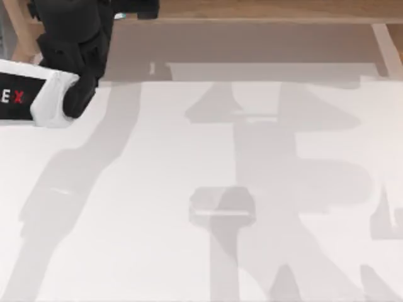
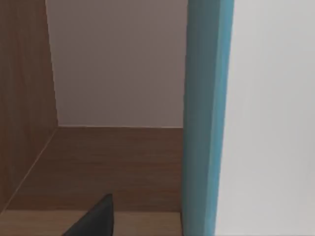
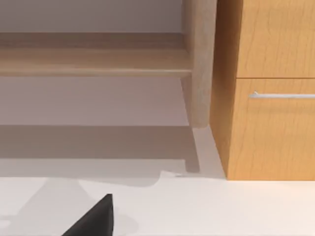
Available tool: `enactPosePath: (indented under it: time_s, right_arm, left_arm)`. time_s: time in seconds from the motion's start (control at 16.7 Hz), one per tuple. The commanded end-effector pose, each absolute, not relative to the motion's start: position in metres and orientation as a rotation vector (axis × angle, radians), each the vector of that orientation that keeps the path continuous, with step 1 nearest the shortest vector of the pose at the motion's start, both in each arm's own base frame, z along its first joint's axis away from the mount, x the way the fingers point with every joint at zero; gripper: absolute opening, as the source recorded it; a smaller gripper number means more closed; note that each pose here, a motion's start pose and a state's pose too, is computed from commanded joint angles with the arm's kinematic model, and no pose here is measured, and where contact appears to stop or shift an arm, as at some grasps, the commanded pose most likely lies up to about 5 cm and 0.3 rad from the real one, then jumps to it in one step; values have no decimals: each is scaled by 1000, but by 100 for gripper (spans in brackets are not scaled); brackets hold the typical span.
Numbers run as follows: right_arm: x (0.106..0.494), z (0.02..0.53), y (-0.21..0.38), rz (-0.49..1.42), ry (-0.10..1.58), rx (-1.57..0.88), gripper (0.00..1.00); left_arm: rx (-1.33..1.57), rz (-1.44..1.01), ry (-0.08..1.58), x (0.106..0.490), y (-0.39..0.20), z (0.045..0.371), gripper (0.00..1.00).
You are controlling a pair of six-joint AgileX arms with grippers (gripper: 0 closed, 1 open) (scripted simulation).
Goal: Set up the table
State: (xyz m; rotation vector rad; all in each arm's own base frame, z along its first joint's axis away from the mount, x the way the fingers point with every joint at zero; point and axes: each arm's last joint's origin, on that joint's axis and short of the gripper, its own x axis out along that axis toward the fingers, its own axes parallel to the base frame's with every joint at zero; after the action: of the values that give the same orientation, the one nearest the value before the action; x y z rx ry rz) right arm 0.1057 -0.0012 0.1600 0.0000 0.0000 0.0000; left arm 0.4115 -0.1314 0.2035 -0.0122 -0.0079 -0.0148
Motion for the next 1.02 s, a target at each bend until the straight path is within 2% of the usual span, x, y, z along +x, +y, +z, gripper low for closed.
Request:
enactPosePath:
  time_s: [0.6,1.02]
  right_arm:
    - [106,160,-1,0,0,0,100]
    - [106,160,-1,0,0,0,100]
  left_arm:
    - [-13,-17,-11,431,-134,204,100]
    - [-13,-17,-11,431,-134,204,47]
